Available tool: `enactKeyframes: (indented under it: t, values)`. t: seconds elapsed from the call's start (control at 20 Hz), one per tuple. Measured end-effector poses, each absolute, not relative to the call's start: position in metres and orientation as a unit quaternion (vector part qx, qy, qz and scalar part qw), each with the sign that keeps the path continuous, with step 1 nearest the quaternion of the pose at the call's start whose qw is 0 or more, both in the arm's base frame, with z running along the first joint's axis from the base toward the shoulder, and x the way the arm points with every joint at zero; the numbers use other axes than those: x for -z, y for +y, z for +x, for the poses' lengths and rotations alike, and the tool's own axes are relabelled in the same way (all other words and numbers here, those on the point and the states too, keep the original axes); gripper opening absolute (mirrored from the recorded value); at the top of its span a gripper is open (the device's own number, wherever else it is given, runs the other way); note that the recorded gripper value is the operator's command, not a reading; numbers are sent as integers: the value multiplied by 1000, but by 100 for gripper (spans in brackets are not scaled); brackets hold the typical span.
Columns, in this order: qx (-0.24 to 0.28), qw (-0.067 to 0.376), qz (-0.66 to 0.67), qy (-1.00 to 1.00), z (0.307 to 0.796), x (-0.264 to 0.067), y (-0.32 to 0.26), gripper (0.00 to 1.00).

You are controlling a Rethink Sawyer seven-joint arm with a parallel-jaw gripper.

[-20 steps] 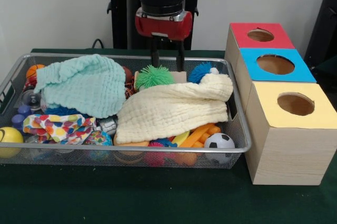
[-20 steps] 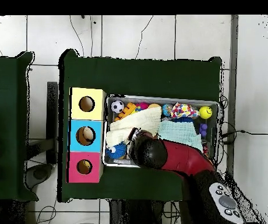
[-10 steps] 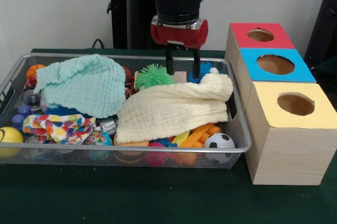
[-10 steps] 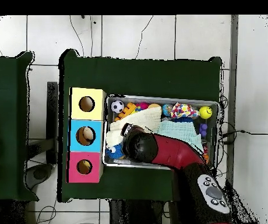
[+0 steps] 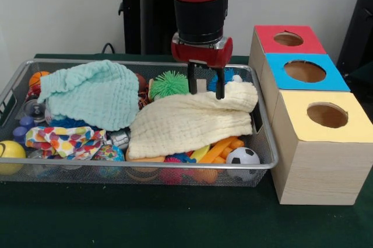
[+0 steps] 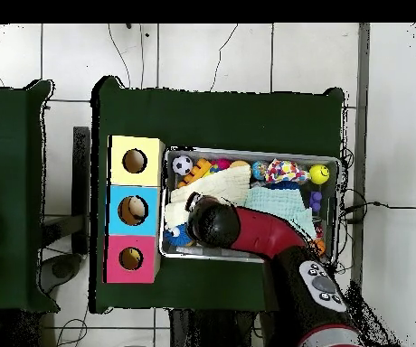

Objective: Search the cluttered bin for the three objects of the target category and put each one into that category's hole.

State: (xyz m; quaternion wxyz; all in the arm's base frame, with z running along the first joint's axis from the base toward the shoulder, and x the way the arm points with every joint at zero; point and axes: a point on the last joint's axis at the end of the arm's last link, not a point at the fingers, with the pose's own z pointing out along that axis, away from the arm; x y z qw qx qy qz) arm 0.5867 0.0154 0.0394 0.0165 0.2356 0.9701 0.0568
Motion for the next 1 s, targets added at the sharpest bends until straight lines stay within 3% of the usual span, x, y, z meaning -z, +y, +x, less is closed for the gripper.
enactKeyframes:
  t: [1.0]
  values:
    - [-57, 64, 254, 963, 585, 14, 6, 100]
